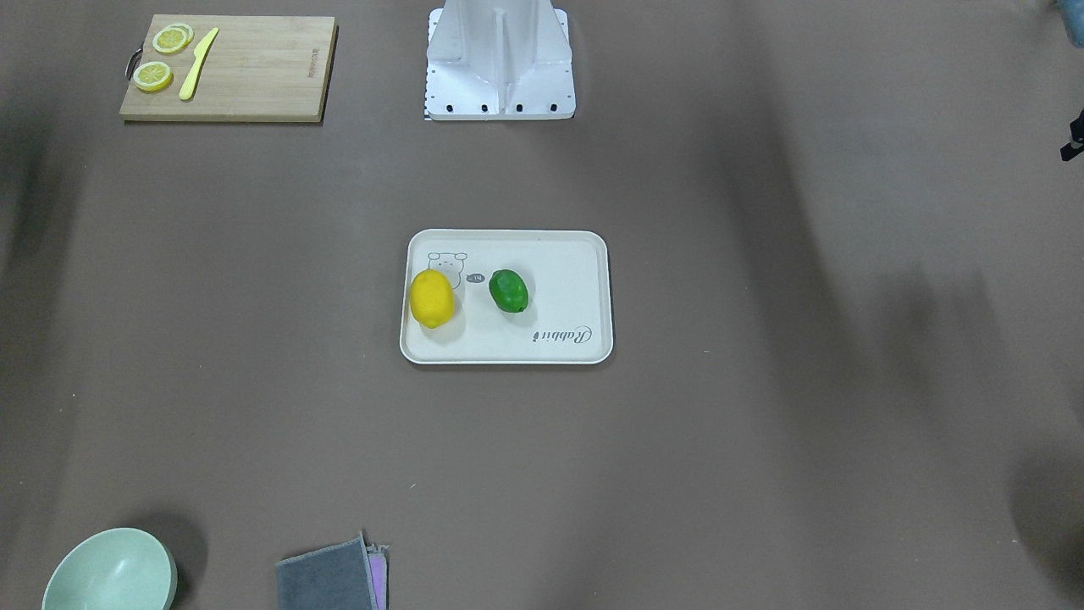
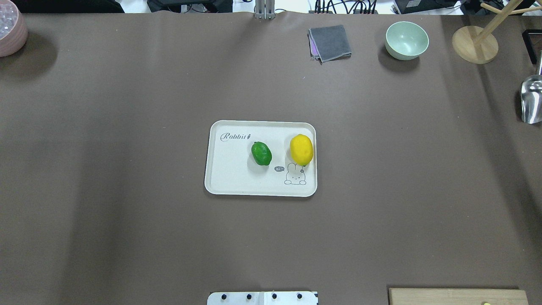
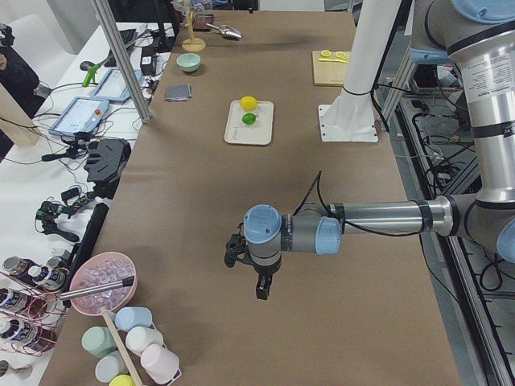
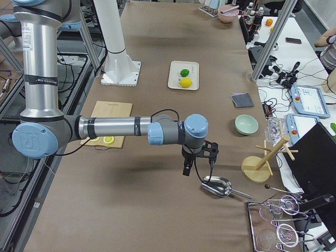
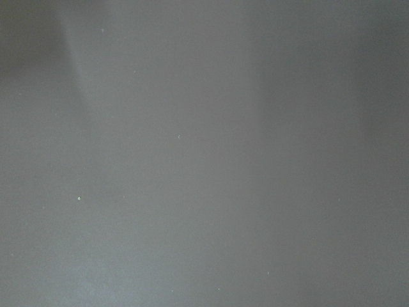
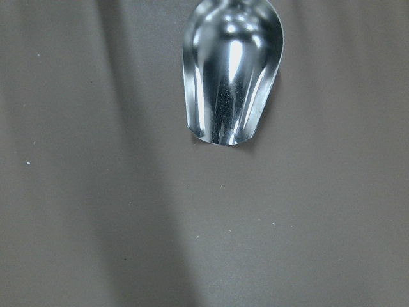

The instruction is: Place all lemons on tray

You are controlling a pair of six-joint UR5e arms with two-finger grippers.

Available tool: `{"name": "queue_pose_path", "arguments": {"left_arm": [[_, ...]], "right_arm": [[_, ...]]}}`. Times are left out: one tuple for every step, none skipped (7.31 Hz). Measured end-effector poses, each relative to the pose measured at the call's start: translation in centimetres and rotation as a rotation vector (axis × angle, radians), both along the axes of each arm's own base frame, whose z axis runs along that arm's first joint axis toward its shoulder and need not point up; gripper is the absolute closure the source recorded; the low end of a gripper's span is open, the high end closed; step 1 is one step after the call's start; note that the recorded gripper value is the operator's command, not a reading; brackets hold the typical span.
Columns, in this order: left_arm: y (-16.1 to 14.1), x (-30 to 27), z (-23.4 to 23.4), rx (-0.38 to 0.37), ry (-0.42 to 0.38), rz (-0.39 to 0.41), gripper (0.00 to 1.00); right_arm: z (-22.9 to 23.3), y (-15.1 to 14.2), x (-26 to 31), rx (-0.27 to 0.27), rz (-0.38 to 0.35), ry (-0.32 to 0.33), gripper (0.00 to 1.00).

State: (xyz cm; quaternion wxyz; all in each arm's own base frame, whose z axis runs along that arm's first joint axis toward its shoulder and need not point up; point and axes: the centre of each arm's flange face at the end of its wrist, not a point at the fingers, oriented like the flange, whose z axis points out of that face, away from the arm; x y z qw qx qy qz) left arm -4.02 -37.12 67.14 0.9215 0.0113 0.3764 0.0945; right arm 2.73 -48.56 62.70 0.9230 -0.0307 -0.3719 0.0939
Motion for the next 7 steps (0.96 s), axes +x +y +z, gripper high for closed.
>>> {"name": "queue_pose_path", "arguments": {"left_arm": [[0.5,-0.5,-0.5,-0.017,0.0,-0.012,0.02],[0.8,-0.9,-0.9,-0.023,0.0,-0.018,0.02],[1.0,-1.0,-1.3,-0.022,0.0,-0.019,0.02],[0.9,-1.1,-1.7,-0.018,0.001,-0.02,0.02],[0.8,-1.1,-2.2,-0.022,0.001,-0.019,0.02],[0.7,-1.1,-2.5,-0.035,0.0,-0.019,0.02],[0.6,-1.1,-2.7,-0.047,-0.001,-0.019,0.02]], "right_arm": [[0.0,0.0,0.0,-0.001,0.001,0.001,0.01],[0.1,0.1,0.0,-0.004,0.003,0.001,0.01],[0.2,0.2,0.0,-0.009,0.006,-0.001,0.01],[0.1,0.3,0.0,-0.011,0.008,-0.003,0.01],[-0.1,0.3,0.0,-0.01,0.011,-0.007,0.01],[-0.2,0.3,0.1,-0.008,0.013,-0.01,0.01],[-0.2,0.6,0.3,-0.008,0.016,-0.01,0.01]]}}
